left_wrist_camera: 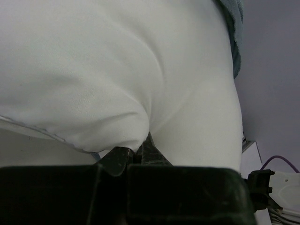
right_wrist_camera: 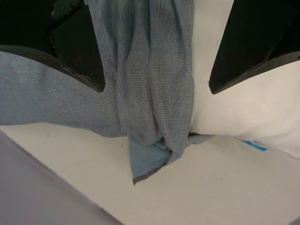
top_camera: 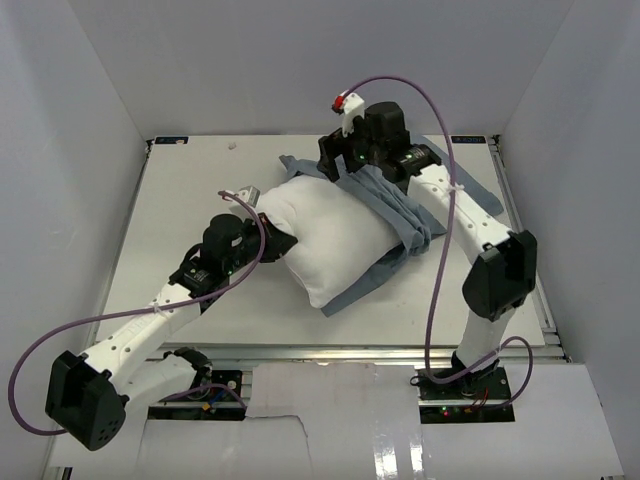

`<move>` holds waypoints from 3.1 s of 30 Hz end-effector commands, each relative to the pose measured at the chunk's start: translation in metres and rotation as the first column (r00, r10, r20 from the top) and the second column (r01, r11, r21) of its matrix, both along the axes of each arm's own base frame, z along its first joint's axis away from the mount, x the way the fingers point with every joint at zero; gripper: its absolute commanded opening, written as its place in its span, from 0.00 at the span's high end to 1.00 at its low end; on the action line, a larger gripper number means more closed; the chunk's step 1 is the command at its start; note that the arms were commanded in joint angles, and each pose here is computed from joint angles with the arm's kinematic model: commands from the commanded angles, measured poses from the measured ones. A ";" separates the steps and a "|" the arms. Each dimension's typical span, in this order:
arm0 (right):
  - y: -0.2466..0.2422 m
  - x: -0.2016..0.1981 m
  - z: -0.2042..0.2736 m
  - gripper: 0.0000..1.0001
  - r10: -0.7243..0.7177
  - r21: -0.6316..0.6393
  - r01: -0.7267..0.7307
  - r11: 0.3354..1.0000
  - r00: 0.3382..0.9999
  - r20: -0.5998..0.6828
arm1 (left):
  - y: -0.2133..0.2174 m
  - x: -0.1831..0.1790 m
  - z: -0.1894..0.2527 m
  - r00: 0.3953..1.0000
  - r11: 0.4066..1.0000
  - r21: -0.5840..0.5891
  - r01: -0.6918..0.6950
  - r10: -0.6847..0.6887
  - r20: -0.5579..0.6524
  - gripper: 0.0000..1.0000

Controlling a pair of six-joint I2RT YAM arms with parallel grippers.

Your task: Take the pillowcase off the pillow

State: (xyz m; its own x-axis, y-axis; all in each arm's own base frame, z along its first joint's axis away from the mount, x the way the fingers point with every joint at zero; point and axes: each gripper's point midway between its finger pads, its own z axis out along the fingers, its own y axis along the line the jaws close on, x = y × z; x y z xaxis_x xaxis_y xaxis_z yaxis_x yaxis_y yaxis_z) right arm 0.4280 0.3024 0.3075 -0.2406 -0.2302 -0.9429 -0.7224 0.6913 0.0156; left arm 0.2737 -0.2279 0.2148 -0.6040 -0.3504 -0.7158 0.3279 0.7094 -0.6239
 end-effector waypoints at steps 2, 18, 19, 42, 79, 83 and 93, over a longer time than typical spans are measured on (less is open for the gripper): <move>0.016 0.006 -0.035 0.02 0.090 -0.114 -0.098 0.989 0.993 -0.071 | -0.007 -0.006 0.025 0.996 0.998 -0.057 0.037 -0.033 0.081 1.00; -0.022 0.115 -0.083 0.92 -0.312 -0.159 0.295 0.942 0.946 -0.091 | 0.003 -0.006 0.072 0.988 0.998 -0.056 0.005 0.003 0.152 1.00; -0.039 0.129 -0.074 0.92 -0.360 -0.132 0.348 0.928 0.930 -0.080 | 0.004 -0.006 0.081 0.987 0.998 -0.061 0.000 0.010 0.163 1.00; -0.157 0.174 -0.105 0.83 -0.437 0.001 0.452 0.892 0.862 -0.258 | 0.063 0.042 0.091 0.906 0.914 0.048 -0.402 0.389 0.170 1.00; -0.034 -0.123 -0.164 0.00 -0.303 -0.005 0.311 0.950 0.920 -0.247 | 0.078 0.084 0.114 0.906 0.915 -0.012 -0.404 0.402 0.131 1.00; -0.030 -0.110 -0.187 0.22 -0.381 -0.062 0.379 0.923 0.886 -0.265 | 0.079 0.084 0.120 0.903 0.913 -0.013 -0.409 0.407 0.140 1.00; -0.088 -0.081 -0.208 0.92 -0.607 -0.134 0.593 0.794 0.765 -0.214 | 0.081 0.090 0.147 0.907 0.919 0.007 -0.394 0.388 0.162 1.00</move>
